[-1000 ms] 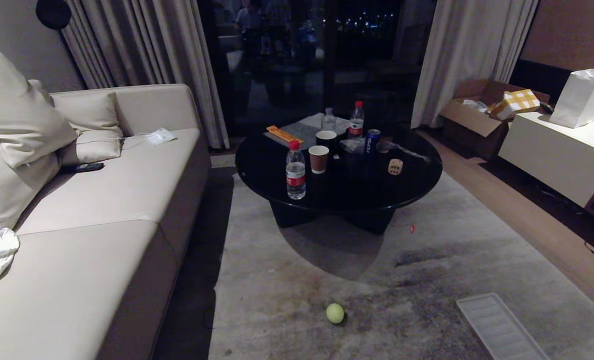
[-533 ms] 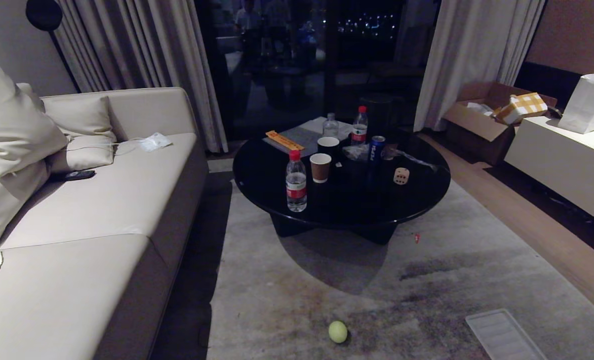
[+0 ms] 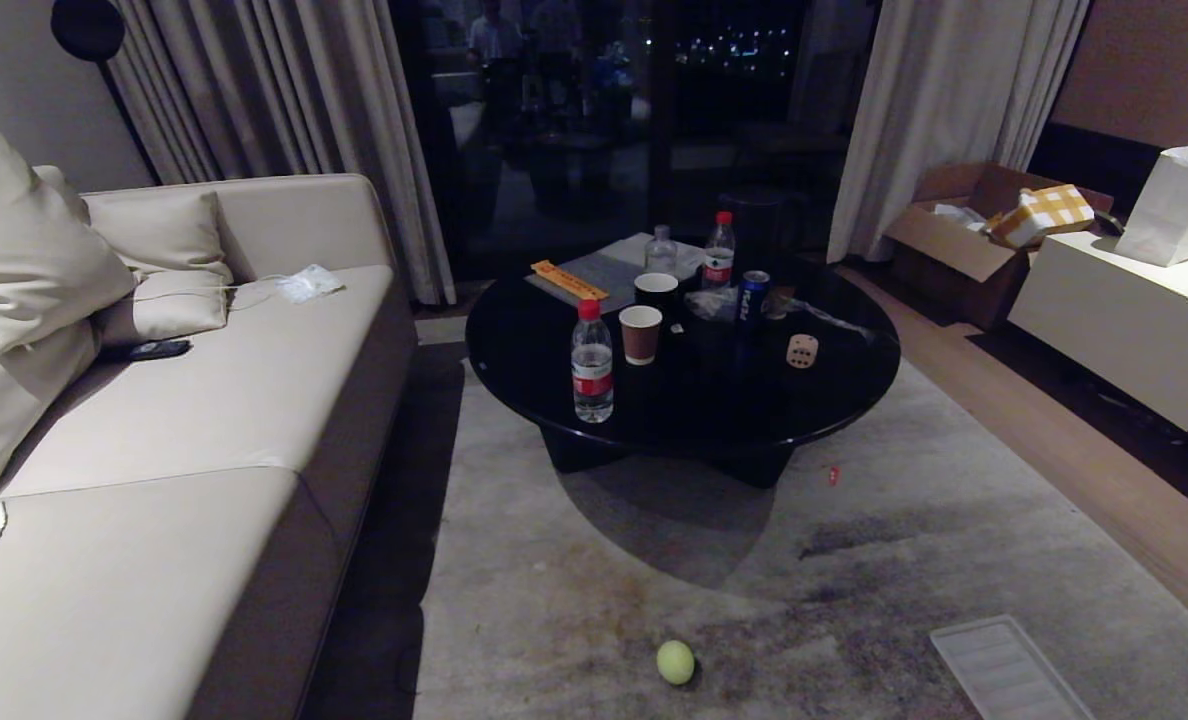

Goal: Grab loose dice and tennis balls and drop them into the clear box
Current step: Pick up the ball on the floor

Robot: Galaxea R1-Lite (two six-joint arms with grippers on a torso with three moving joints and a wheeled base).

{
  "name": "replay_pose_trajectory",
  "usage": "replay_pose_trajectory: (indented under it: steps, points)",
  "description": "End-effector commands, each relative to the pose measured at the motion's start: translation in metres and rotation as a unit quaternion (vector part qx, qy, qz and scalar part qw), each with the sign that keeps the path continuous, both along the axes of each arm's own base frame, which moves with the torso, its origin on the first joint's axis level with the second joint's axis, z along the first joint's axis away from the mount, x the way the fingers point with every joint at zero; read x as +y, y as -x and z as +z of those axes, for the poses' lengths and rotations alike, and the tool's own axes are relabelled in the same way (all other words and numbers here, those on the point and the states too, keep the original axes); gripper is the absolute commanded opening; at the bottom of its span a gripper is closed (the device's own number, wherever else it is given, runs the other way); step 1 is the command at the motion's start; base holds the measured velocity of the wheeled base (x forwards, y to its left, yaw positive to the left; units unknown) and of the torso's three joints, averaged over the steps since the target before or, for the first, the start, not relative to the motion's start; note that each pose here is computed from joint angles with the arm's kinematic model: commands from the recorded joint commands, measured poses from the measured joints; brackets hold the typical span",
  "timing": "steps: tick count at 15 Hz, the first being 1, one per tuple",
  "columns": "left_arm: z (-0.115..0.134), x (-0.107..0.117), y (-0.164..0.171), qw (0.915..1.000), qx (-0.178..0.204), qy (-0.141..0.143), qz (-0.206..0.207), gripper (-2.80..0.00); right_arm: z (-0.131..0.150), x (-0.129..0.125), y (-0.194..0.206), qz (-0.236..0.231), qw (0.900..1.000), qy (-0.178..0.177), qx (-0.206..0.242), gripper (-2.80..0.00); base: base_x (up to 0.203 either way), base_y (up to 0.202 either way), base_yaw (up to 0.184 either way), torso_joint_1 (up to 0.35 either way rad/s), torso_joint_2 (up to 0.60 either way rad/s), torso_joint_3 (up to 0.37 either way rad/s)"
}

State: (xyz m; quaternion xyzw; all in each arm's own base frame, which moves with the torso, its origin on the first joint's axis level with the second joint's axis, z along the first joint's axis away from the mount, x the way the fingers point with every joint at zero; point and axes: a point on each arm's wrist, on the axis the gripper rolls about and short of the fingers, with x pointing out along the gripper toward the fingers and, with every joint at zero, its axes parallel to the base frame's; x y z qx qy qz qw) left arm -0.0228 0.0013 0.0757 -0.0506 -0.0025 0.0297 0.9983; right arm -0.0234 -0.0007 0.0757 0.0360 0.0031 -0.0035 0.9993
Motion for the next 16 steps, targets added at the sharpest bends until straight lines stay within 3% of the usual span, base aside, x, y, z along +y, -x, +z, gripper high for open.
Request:
replay_pose_trajectory:
  steps: [1,16]
  points:
    - [-0.0005,0.0000,-0.0001,1.0000,0.001,0.000,0.000,-2.80,0.0000,0.0000,-0.0001,-0.001,1.000,-0.005,0.001,-2.80,0.000,0.000,0.000,0.000,0.00,0.000]
    - [-0.0001,0.0001,-0.0002,1.0000,0.000,0.002,0.001,-2.80,0.0000,0.0000,-0.0001,-0.001,1.000,-0.005,0.001,-2.80,0.000,0.000,0.000,0.001,0.00,0.027]
